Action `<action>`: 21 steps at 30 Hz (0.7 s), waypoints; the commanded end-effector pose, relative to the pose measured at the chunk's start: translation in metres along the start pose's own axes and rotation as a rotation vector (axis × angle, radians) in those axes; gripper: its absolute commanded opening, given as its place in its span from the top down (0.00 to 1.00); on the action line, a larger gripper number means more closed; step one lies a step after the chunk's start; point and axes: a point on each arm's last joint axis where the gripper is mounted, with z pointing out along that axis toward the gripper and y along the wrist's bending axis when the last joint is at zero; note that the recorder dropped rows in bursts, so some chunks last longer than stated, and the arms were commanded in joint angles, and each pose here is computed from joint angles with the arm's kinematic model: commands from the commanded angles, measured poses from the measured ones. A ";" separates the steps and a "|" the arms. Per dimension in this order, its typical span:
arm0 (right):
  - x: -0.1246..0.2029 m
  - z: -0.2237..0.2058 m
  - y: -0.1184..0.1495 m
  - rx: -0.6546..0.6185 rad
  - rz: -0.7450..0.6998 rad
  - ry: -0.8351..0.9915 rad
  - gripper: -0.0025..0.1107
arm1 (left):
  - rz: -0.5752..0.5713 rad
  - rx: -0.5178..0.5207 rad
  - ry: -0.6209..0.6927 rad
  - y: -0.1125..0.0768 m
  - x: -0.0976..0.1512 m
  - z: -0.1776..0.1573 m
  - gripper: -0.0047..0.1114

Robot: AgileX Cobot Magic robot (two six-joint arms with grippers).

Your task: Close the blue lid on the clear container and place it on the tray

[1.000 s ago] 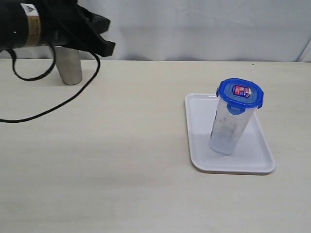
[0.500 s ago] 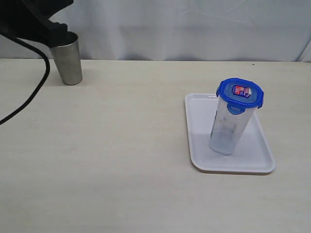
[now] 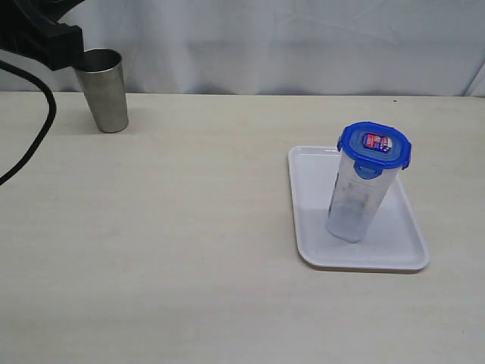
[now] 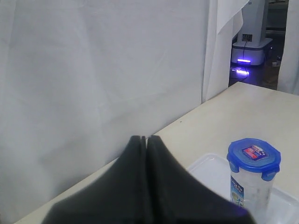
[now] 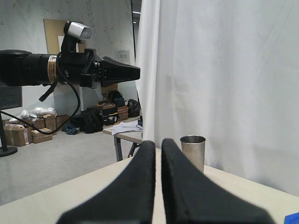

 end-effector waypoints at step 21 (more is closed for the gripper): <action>0.056 0.005 -0.022 0.516 -0.157 -0.054 0.94 | -0.011 0.005 0.003 -0.001 0.001 -0.001 0.96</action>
